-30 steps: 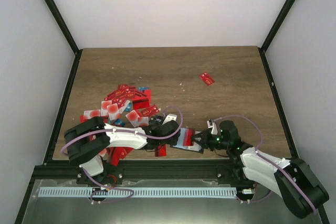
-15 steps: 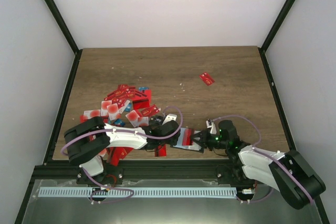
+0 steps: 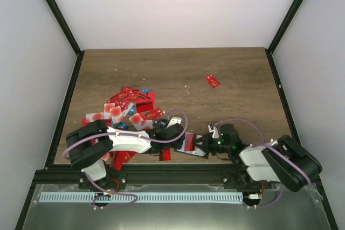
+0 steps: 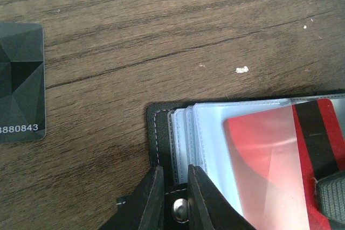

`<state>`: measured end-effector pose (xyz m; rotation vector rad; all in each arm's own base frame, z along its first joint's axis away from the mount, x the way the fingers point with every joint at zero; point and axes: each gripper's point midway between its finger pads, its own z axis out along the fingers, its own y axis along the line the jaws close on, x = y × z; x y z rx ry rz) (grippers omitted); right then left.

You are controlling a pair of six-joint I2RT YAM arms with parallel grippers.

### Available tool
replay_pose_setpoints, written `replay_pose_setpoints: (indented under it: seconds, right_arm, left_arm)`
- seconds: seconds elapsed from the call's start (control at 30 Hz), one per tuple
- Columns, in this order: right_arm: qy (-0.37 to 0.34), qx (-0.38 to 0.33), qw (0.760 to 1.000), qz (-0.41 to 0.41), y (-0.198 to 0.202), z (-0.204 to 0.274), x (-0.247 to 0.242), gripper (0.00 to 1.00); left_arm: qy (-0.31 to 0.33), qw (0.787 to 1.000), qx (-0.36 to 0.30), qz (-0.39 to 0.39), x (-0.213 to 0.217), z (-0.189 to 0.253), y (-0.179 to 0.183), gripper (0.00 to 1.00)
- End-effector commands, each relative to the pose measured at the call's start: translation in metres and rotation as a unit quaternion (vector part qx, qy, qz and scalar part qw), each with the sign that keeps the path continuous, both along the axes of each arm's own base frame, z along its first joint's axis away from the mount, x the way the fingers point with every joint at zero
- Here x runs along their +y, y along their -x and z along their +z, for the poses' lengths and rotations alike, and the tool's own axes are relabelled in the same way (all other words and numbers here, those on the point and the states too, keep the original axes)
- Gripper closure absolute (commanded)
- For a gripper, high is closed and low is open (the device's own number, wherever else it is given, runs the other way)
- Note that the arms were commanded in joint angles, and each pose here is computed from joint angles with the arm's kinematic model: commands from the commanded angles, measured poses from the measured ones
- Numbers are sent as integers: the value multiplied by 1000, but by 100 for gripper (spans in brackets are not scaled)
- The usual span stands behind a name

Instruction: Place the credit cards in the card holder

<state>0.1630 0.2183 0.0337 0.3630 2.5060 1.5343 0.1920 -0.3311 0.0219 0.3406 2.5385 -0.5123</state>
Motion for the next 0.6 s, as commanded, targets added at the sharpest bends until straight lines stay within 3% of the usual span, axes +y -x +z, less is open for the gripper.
replay_pose_setpoints:
  seconds: [0.0,0.57]
  right_arm:
    - [-1,4,1000,5,9,-7,0,99]
    - [30,20,998,-55,7,-17,-2,99]
  left_arm:
    - [-32,999,22,-9,12,-17,10,85]
    - [-37,997,43,43,32,-26,12,88]
